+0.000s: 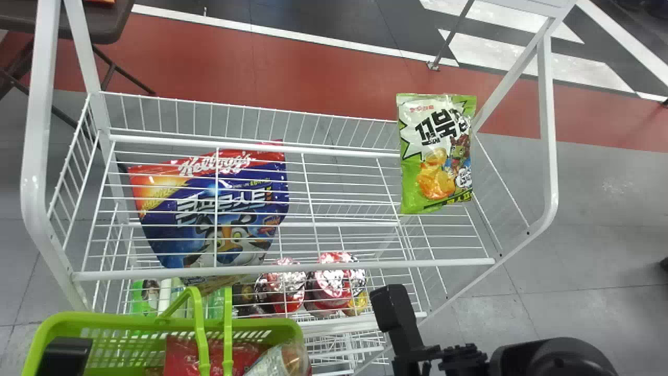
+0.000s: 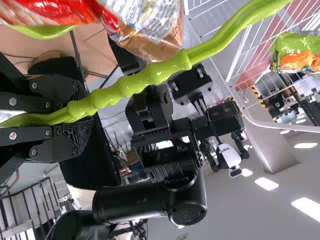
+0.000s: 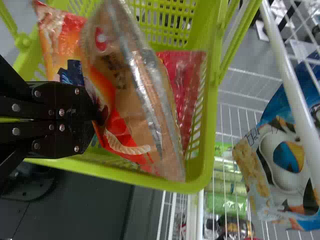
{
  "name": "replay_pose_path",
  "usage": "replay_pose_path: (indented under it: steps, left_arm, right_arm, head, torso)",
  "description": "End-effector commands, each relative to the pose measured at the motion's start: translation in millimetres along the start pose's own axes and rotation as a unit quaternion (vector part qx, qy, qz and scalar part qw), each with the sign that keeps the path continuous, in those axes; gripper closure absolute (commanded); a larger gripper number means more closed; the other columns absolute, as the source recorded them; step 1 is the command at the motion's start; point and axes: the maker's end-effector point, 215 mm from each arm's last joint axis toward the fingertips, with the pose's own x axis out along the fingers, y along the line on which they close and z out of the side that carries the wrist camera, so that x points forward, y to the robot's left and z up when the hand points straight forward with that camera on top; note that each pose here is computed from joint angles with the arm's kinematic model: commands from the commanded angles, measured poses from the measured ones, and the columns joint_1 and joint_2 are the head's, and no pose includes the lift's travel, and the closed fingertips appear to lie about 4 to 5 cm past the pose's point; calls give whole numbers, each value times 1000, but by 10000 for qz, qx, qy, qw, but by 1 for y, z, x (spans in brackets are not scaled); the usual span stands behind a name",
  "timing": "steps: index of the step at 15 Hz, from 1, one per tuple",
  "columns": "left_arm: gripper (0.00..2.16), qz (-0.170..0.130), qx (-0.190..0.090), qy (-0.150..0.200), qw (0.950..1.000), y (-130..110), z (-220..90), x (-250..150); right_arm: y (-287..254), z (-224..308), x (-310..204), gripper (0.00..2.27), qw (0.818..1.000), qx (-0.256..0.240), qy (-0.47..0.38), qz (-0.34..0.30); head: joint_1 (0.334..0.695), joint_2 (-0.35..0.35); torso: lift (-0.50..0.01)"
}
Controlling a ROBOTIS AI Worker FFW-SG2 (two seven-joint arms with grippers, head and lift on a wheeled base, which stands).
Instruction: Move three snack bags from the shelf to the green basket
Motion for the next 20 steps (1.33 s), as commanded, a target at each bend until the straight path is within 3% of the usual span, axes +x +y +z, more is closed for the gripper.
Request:
replay_pose_path:
  steps: [1, 2, 3, 4, 5, 6, 12, 16, 17, 20]
  left_arm:
    - [1838, 11, -1, -6, 10000, 1, 0, -1]
    - [1838, 15, -2, -13, 10000, 1, 1, -1]
    - [1838, 19, 6, -7, 10000, 1, 1, -1]
    - [1838, 19, -1, -5, 10000, 1, 1, -1]
    - [1838, 14, 7, -3, 10000, 1, 1, -1]
    - [1838, 18, 7, -10, 10000, 1, 1, 0]
    - [1838, -2, 14, -7, 10000, 0, 1, 0]
    - [1838, -1, 7, -6, 10000, 1, 1, 0]
    - [1838, 1, 14, -7, 10000, 2, 1, 0]
    - [1838, -3, 36, -7, 10000, 8, 2, 2]
  right_arm:
    - [-9, -7, 4, 2240, 9994, -176, 149, -256]
    - [-7, -4, 0, 2155, 9993, -243, 105, -269]
    - [-6, 1, -9, 1851, 9990, -311, -26, -329]
    - [-2, 7, -21, 1156, 9982, -422, -179, -389]
    - [1, 17, -36, 137, 9964, -563, -391, -493]
    - [5, 28, -50, -2, 9944, -676, -593, -560]
    - [36, 73, -107, 53, 9823, -1098, -1476, -368]
    - [18, 69, -115, 63, 9819, -849, -1601, -556]
    - [10, 80, -114, 63, 9778, -839, -1785, -707]
    - [15, 144, -121, 87, 9394, -1199, -3115, -781]
  head:
    - [695, -350]
    - [695, -350]
    - [695, -350]
    - [695, -350]
    - [695, -350]
    - [695, -350]
    - [695, -350]
    - [695, -350]
    - [695, -350]
    - [695, -350]
  torso:
    - [-43]
    - [-43]
    - [-43]
    - [-43]
    - [-43]
    - [-43]
    - [-43]
    - [-43]
    - [-43]
    - [-43]
